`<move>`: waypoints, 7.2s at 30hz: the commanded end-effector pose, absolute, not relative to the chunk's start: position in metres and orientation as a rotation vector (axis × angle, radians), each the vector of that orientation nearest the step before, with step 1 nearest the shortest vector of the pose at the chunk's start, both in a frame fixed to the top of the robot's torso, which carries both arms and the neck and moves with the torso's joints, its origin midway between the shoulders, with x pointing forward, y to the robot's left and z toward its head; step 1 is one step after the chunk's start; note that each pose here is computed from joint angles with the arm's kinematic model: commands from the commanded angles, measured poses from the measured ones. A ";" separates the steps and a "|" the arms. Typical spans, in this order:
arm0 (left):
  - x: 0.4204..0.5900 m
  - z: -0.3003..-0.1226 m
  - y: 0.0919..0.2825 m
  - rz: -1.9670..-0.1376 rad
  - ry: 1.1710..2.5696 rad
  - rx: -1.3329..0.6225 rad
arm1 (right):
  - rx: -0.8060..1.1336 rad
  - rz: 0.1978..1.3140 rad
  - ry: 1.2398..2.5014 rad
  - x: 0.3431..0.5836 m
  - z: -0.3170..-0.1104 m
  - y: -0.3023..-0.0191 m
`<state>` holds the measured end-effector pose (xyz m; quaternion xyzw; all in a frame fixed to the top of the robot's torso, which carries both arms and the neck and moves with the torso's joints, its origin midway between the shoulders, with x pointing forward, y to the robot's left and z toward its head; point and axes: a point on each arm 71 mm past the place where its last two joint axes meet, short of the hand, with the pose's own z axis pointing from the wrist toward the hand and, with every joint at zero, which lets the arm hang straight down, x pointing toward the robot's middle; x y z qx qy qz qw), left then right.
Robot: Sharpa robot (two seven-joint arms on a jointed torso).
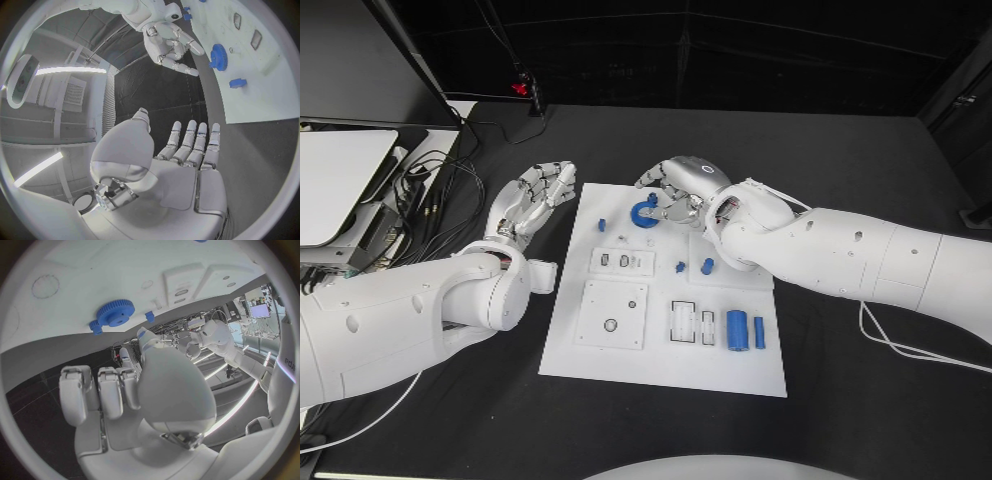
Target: Assemble the parts on the task board
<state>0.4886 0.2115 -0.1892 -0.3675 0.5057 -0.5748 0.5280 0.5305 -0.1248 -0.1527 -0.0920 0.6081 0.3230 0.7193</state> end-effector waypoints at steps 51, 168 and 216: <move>0.483 -0.174 0.211 -1.491 1.024 -0.702 | 0.095 0.650 1.390 0.475 -0.122 -0.306; 0.483 -0.175 0.216 -1.475 1.027 -0.706 | -0.074 0.799 1.465 0.465 -0.144 -0.167; 0.482 -0.175 0.215 -1.478 1.028 -0.707 | -0.168 0.612 1.623 0.458 -0.174 -0.082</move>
